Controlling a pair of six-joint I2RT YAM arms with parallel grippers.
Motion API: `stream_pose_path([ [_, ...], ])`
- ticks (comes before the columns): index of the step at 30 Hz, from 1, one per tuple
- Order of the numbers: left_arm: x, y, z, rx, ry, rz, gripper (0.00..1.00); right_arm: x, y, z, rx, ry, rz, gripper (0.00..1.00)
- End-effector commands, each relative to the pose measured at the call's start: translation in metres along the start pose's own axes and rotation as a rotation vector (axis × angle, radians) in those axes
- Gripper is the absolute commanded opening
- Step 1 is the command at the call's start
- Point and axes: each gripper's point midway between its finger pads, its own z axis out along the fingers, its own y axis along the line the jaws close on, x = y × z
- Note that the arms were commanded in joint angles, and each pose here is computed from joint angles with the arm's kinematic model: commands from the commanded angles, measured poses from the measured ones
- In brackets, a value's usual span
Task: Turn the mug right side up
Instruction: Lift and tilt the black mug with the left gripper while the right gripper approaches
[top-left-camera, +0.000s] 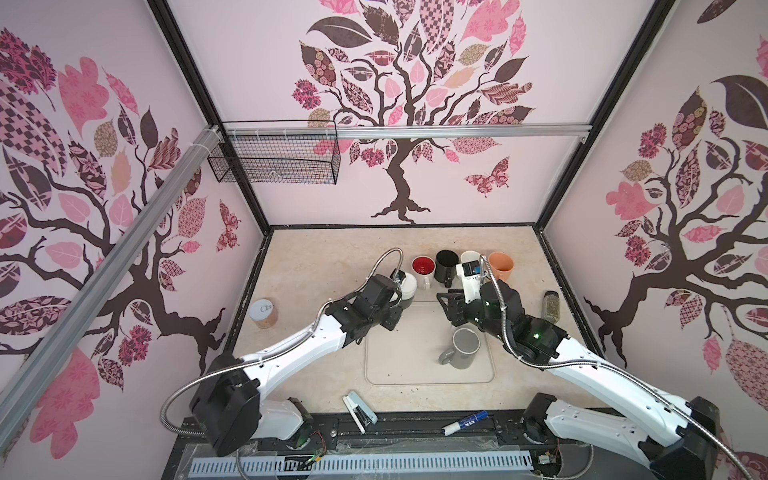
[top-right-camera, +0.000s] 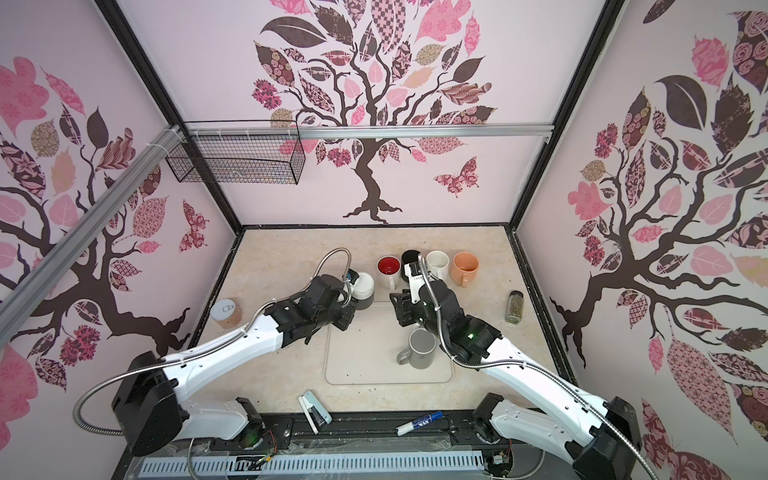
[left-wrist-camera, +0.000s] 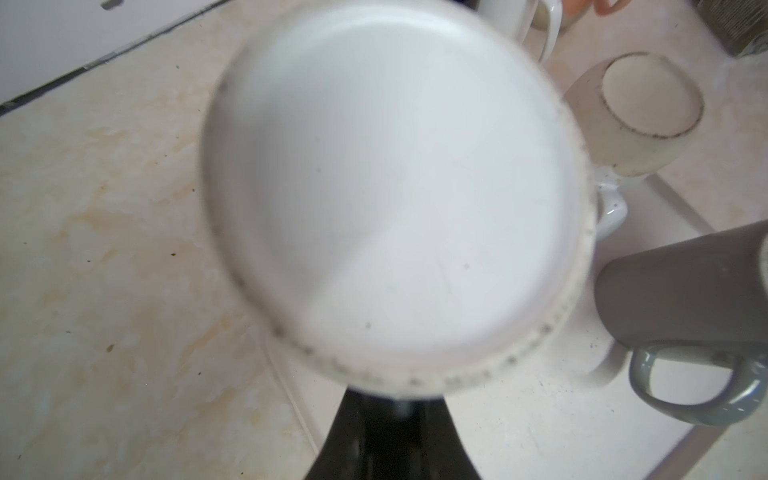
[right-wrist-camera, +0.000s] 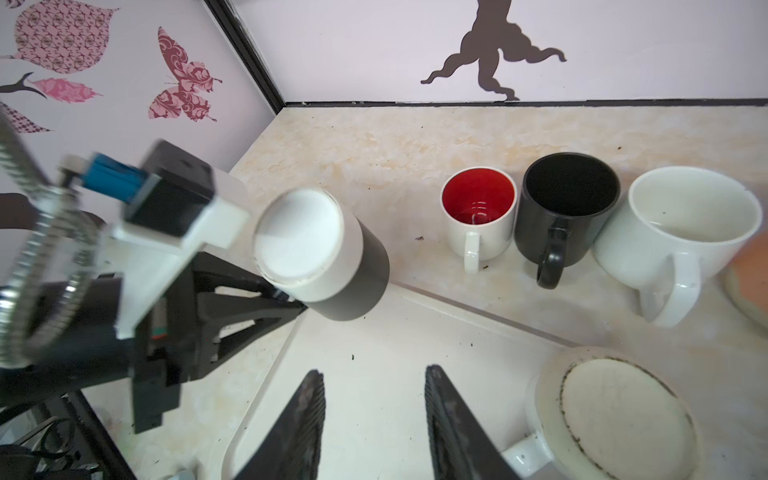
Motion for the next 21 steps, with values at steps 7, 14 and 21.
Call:
stream_pose_path([
  [7, -0.097, -0.002, -0.104, 0.171, -0.459, -0.278, 0.00, -0.009, 0.042, 0.003, -0.278, -0.089, 0.187, 0.46],
  [14, -0.129, -0.012, -0.146, 0.326, -0.616, -0.370, 0.00, -0.021, 0.072, 0.002, -0.495, -0.144, 0.305, 0.50],
  [21, -0.142, -0.013, -0.172, 0.436, -0.729, -0.471, 0.00, -0.047, 0.082, -0.025, -0.688, -0.270, 0.411, 0.52],
])
